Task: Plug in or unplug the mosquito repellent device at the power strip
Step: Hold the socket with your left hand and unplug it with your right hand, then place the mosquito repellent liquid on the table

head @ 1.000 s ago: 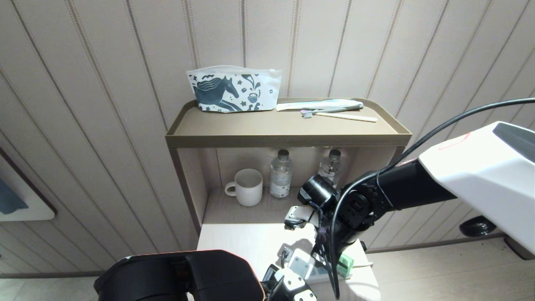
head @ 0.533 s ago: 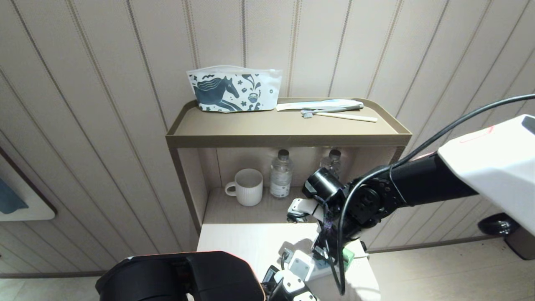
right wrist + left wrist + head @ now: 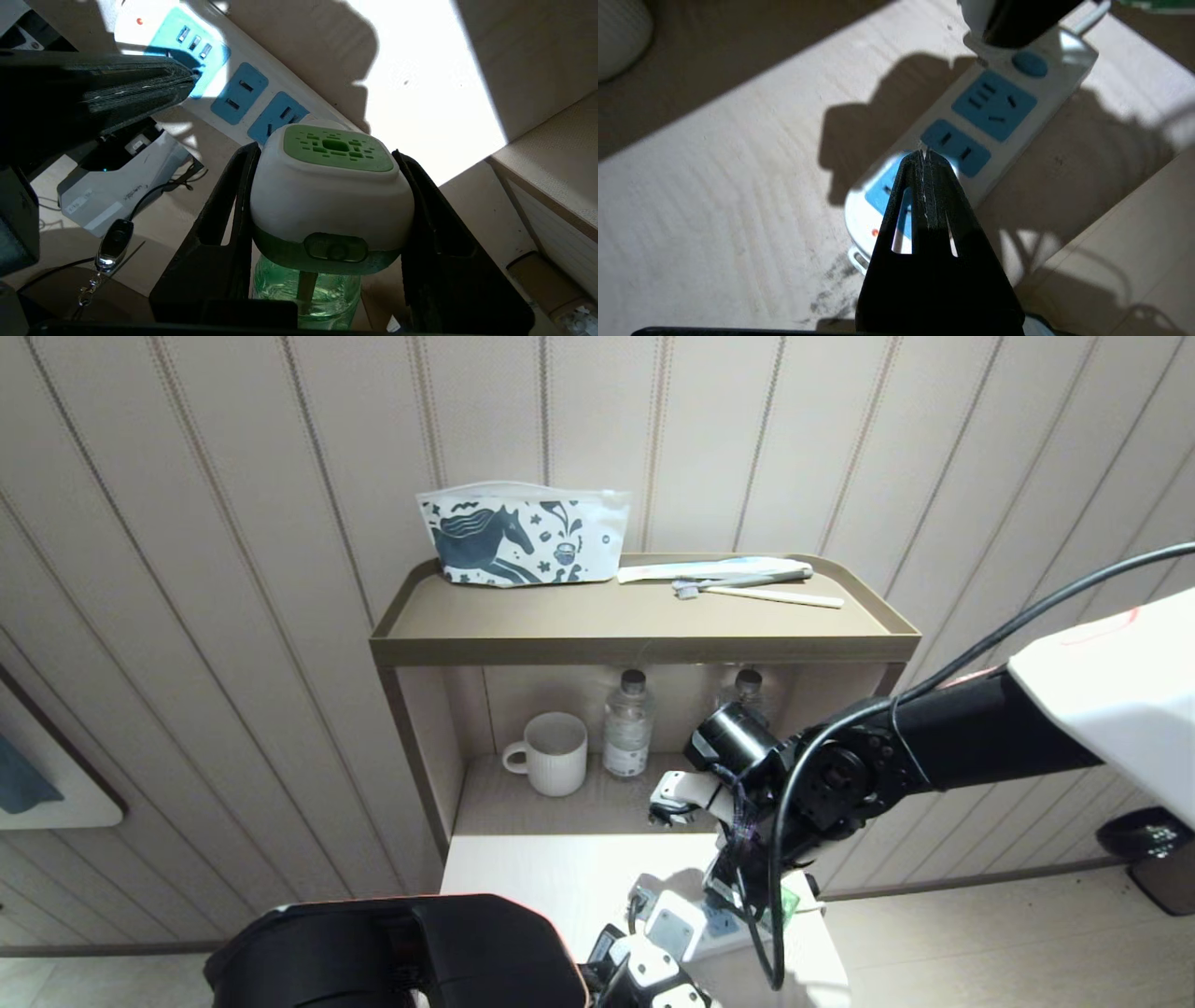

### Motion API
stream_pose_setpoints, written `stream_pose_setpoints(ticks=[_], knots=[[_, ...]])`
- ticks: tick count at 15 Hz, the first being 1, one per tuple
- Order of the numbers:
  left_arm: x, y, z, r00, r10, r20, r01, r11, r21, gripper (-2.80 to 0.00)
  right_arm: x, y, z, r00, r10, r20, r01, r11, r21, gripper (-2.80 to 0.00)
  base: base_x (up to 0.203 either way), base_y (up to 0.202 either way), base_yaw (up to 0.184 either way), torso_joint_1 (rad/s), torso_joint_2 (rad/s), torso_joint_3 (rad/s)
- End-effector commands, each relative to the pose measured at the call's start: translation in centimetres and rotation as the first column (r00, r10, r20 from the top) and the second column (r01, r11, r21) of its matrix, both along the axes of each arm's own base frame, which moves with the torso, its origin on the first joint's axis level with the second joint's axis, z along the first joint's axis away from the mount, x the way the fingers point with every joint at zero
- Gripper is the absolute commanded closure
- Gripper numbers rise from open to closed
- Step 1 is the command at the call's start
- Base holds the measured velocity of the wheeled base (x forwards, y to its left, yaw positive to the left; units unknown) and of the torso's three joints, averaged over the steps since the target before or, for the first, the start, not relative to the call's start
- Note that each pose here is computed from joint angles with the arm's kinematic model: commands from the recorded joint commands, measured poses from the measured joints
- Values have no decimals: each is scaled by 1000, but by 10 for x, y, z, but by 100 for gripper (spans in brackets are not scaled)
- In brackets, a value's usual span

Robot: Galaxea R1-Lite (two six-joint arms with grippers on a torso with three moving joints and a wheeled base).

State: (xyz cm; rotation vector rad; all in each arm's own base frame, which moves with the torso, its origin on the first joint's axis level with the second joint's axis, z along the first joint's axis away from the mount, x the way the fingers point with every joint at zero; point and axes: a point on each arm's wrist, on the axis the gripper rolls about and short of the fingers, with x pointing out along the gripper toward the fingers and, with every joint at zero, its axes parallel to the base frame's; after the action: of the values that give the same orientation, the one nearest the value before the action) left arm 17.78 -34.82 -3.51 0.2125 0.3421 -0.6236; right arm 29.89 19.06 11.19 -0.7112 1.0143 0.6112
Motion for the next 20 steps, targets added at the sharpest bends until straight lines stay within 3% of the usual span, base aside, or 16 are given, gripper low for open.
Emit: stream_pose_setpoints(ticks=[1,4,6,8,11,15,17,20], knots=[[4,0,31,999,8,50,-5,998,-68,0,-3,-6,12,1000,-8,24,7,1000,15,0,0,0,0,0,0,0],[3,13,101,988,20,152,7,985,-171,0,-14,-14,28,999,-14,52,12,999,34,0,0,0,0,0,0,0],[1,30,134,979,39,200,2,979,-202,0,-18,-17,31,998,-18,57,15,999,40,0,0,0,0,0,0,0],[-2,64,160,972,79,222,-29,975,-220,0,-26,-22,41,997,-21,79,16,998,55,0,0,0,0,0,0,0],[-2,142,178,951,209,227,-160,963,-218,0,-39,-30,56,994,-23,109,14,997,77,0,0,0,0,0,0,0],[-7,262,195,849,467,248,-405,876,-263,0,-58,-42,69,990,-29,135,16,995,98,0,0,0,0,0,0,0],[-29,299,203,807,525,270,-452,843,-291,0,-69,-49,71,990,-40,134,26,994,107,0,0,0,0,0,0,0],[-75,328,221,769,568,294,-482,817,-317,0,-81,-61,76,987,-69,144,52,991,123,0,0,0,0,0,0,0]])
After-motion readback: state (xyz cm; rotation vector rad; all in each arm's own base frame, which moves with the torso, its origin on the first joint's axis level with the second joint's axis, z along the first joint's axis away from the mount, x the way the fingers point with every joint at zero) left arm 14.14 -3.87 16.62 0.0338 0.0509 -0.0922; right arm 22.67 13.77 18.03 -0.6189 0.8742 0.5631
